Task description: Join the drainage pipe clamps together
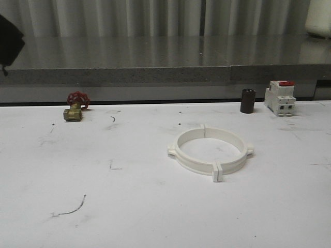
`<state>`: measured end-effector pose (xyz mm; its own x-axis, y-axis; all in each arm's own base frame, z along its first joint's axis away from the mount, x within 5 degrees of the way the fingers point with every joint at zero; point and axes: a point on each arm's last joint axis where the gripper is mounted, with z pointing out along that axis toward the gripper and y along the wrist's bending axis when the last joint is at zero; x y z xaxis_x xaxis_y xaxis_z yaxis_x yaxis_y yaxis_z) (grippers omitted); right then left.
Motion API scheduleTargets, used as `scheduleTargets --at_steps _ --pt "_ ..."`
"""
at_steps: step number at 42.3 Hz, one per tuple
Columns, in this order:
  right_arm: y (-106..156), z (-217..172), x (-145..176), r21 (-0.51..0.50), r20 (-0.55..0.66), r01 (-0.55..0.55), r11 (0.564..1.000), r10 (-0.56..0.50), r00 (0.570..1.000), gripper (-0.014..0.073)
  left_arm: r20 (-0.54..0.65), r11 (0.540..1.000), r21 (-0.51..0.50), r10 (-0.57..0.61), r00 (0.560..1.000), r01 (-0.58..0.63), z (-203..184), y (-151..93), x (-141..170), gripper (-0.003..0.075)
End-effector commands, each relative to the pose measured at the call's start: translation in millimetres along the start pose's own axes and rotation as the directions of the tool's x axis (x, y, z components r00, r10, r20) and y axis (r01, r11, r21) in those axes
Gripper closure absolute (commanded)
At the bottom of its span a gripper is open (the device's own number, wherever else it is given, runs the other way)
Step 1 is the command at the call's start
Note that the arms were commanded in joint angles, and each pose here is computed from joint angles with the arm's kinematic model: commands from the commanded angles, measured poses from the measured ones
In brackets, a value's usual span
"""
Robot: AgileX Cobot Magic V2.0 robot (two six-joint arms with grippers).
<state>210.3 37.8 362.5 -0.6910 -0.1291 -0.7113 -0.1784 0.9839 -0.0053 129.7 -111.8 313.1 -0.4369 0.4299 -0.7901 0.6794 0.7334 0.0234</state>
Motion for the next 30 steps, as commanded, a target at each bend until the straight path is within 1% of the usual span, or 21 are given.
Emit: scheduleTargets --at_steps 1,7,9,16,24,30 --pt "-6 -29 14 0.036 0.129 0.011 0.999 -0.015 0.991 0.0316 0.098 1.000 0.004 -0.005 0.995 0.005 -6 -1 -14 0.0409" --pt "-4 -49 54 0.033 0.169 0.006 0.999 -0.012 0.986 0.0316 0.098 1.000 0.004 -0.005 0.995 0.005 -6 -1 -14 0.0409" --pt "-3 -55 67 0.016 0.183 -0.006 1.000 0.003 0.983 0.0316 0.098 1.000 0.004 -0.005 0.995 0.005 -6 -1 -14 0.0409" --pt "2 -73 96 -0.035 0.219 -0.036 0.999 0.043 0.975 0.0316 0.098 1.000 0.004 -0.005 0.995 0.005 -6 -1 -14 0.0409" --pt "5 -88 106 -0.066 0.274 -0.045 0.997 0.062 0.960 0.0316 0.098 1.000 0.004 -0.005 0.995 0.005 -6 -1 -14 0.0409" --pt "5 -89 107 -0.066 0.277 -0.045 0.997 0.062 0.959 0.0316 0.098 1.000 0.004 -0.005 0.995 0.005 -6 -1 -14 0.0409"
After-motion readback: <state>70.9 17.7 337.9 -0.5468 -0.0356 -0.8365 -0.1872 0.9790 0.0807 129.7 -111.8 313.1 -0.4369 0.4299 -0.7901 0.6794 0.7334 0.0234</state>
